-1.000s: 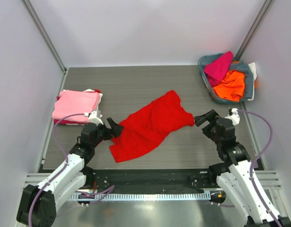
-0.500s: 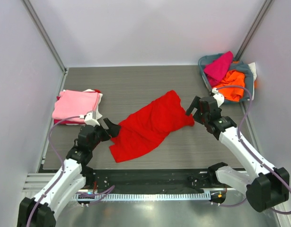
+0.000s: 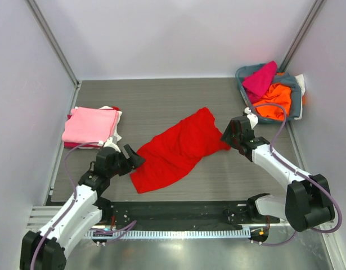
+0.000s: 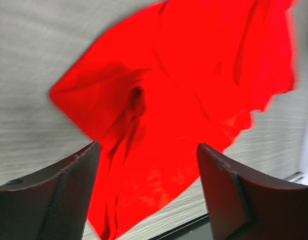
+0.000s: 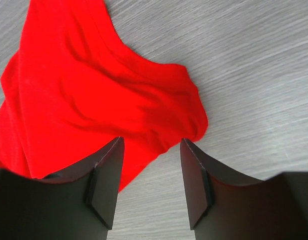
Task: Fold and stack the t-shirts
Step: Flatten the tshirt out
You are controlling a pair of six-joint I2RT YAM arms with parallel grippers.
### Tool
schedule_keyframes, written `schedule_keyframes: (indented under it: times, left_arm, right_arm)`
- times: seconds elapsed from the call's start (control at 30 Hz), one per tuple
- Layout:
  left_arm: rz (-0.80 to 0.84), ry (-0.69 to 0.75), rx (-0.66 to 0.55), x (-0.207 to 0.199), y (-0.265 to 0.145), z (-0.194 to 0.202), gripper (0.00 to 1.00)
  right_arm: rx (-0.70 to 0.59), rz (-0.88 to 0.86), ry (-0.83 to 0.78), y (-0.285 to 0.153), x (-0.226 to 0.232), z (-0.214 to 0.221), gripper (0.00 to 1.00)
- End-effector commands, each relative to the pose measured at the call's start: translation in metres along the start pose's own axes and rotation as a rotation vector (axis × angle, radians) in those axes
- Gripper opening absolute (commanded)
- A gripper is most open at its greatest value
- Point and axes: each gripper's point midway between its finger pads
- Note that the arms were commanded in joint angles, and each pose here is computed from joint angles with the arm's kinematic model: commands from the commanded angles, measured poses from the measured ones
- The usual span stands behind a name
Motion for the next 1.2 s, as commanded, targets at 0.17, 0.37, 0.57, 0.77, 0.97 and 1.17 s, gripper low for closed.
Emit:
schedule_keyframes:
  times: [0.17,0.37,0.57,0.77,0.97,1.17]
  left_arm:
    - [-0.082,-0.059,0.133,0.011,0.003,0.023,0.63]
    - [-0.078,-0.062,0.112,0.014,-0.005,0.03,0.62]
    - [-0.024,-0.06,0.143,0.002,-0.005,0.036,0.69]
    - [-0.029,-0.061,0.174,0.001,0.002,0.04,0.69]
    - [-0.013,-0.061,0.183,-0.006,0.01,0.037,0.69]
    - [-0.004,-0.037,0.198,-0.014,0.016,0.032,0.66]
  right_arm:
    - [-0.028,-0.082,0.018,0.008,-0.004,-0.007,0.45]
    - [-0.025,-0.057,0.037,0.014,-0.024,-0.014,0.44]
    - [0.041,-0.11,0.059,0.023,-0.02,-0.006,0.47]
    - [0.154,-0.143,0.064,0.034,-0.014,0.017,0.48]
    - [0.117,-0.08,0.074,0.04,-0.029,0.015,0.24]
    - [0.083,-0.09,0.073,0.034,-0.028,0.009,0.01]
Point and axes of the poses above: each gripper's point midway between its finger pads, its own y axis out along the fingers, its own x axis along the line the jaws close on, z = x × y, and after that the axes turned 15 degrees about y, right-handed
